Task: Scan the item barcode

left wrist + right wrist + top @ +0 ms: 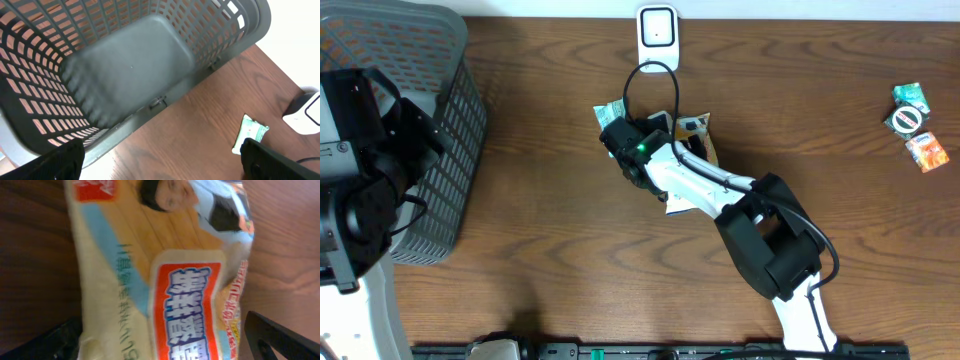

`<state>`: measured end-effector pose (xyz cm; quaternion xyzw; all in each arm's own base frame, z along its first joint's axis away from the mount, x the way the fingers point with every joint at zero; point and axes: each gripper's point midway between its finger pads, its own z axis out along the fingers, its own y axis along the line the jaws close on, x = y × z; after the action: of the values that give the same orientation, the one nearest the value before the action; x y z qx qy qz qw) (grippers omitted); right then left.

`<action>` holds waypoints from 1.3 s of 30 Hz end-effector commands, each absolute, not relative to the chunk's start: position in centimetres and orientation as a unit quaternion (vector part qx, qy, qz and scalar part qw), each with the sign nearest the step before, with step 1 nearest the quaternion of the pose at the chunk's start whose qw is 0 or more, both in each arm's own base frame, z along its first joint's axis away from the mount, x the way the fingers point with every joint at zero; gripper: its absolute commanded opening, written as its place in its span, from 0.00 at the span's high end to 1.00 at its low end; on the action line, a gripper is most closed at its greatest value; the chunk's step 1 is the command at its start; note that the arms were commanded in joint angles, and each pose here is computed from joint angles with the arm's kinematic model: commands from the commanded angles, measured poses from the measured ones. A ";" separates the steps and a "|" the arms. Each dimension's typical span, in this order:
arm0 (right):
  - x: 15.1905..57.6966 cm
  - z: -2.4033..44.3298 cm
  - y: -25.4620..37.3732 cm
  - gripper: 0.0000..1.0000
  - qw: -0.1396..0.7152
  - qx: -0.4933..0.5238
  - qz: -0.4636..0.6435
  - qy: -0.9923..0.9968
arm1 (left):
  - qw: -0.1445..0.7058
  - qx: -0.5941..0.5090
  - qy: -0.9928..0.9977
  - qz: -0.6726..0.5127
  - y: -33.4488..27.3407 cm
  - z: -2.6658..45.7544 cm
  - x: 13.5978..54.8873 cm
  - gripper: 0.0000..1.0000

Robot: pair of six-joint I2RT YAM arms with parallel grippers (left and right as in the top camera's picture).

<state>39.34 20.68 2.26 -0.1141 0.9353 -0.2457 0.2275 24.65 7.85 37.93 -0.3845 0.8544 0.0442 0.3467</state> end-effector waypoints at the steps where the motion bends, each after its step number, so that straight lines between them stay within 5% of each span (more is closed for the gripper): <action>1: 38.3 -1.7 18.3 0.17 0.174 -0.118 -0.280 0.936 | 0.349 -0.391 0.851 0.044 8.0 38.1 24.6 0.02; 7: 38.4 -2.6 17.5 0.77 0.146 -0.097 -0.248 0.953 | 0.349 -0.391 0.851 0.044 8.0 38.1 24.6 0.02; 8: 38.4 -2.8 17.3 0.96 0.139 -0.093 -0.241 0.956 | 0.349 -0.391 0.851 0.044 8.0 38.1 24.6 0.02; 10: 38.3 -3.4 17.2 0.99 0.115 -0.097 -0.211 0.966 | 0.349 -0.391 0.851 0.044 8.0 38.1 24.6 0.02; 17: 38.2 -1.5 21.1 0.99 0.054 -0.122 0.015 0.991 | 0.349 -0.391 0.851 0.044 8.0 38.1 24.6 0.02; 26: 39.2 12.4 24.8 0.99 0.105 -0.161 0.365 0.911 | 0.349 -0.391 0.851 0.044 8.0 38.1 24.6 0.02; 33: 40.0 10.5 19.6 0.99 0.104 -0.121 0.261 0.952 | 0.349 -0.391 0.851 0.044 8.0 38.1 24.6 0.02; 34: 40.2 9.9 18.6 0.93 0.105 -0.114 0.226 0.962 | 0.349 -0.391 0.851 0.044 8.0 38.1 24.6 0.02; 37: 40.8 9.0 16.6 0.35 0.115 -0.099 0.155 0.976 | 0.349 -0.391 0.851 0.044 8.0 38.1 24.6 0.02; 39: 41.6 8.9 15.6 0.20 0.128 -0.086 0.132 0.979 | 0.349 -0.391 0.851 0.044 8.0 38.1 24.6 0.02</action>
<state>40.40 18.00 9.69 -0.1013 0.9672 0.2068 0.1069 24.64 7.85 37.93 -0.3845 0.8545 0.0442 0.3466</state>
